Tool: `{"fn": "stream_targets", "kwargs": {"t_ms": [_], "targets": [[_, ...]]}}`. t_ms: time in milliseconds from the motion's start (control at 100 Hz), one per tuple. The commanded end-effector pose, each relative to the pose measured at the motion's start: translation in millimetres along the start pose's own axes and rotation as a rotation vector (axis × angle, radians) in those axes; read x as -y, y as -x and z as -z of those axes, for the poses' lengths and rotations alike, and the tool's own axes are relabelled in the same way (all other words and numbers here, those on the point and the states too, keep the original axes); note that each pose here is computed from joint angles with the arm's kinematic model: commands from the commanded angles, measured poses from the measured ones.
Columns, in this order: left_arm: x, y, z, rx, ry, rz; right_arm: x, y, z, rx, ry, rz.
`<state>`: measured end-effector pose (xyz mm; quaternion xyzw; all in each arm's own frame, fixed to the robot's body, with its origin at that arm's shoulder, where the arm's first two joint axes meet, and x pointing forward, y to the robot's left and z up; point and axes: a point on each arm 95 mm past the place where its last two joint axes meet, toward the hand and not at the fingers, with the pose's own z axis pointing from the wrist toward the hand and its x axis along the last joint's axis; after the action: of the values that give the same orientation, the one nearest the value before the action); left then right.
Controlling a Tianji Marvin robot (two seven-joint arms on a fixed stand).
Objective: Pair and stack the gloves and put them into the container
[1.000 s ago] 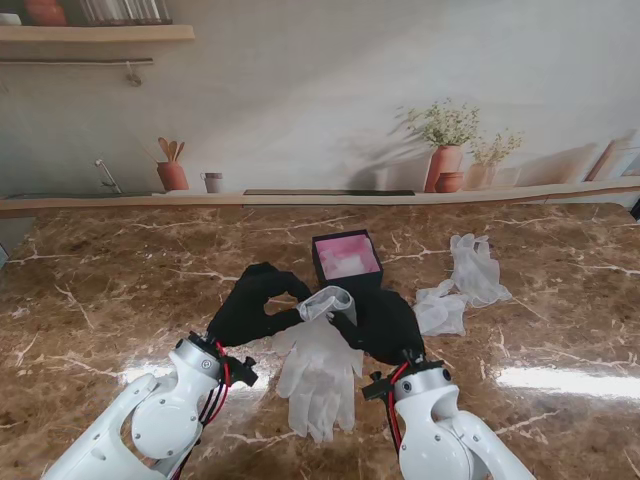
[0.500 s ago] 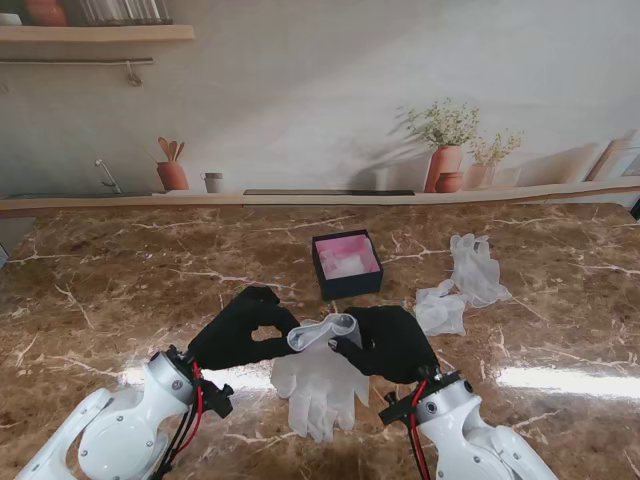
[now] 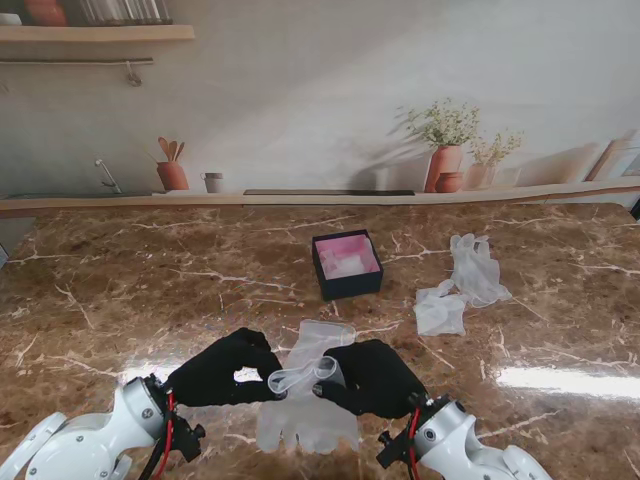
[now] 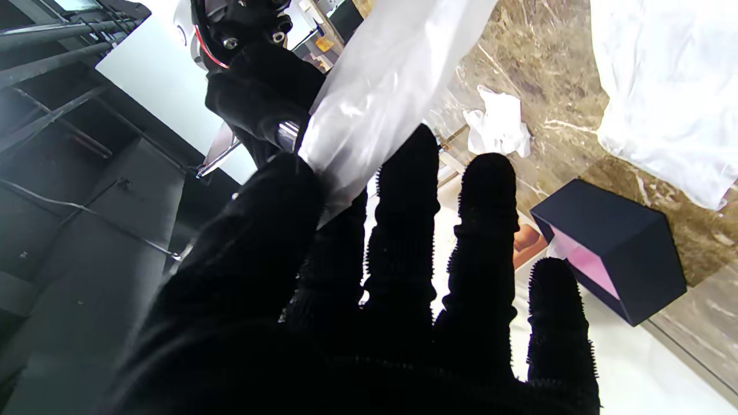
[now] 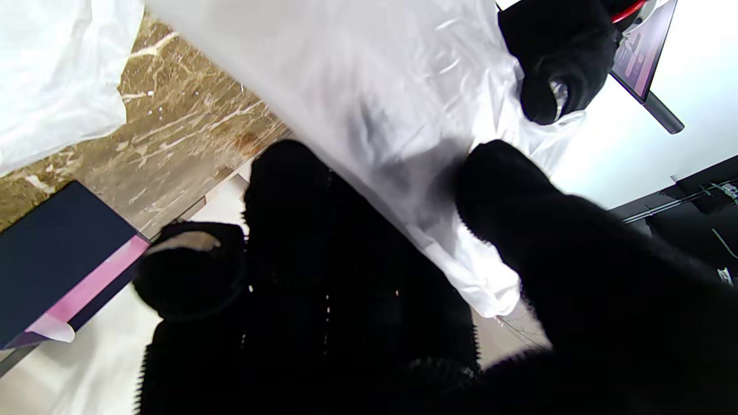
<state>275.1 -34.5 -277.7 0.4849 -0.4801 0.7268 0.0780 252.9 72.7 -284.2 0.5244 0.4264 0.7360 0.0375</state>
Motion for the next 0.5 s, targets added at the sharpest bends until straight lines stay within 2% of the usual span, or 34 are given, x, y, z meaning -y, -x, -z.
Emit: {"fn": "stream_targets", "kwargs": {"t_ms": [0, 190, 490], "targets": [[-4.3, 5.6, 4.2, 0.032, 0.015, 0.001, 7.3, 3.4, 2.1, 0.028, -0.029, -0.017], [-6.4, 21.3, -0.7, 0.109, 0.027, -0.002, 7.8, 18.2, -12.1, 0.095, -0.057, -0.026], [-6.1, 53.8, -27.1, 0.267, 0.021, -0.113, 9.9, 56.8, -48.3, 0.208, -0.089, -0.046]]}}
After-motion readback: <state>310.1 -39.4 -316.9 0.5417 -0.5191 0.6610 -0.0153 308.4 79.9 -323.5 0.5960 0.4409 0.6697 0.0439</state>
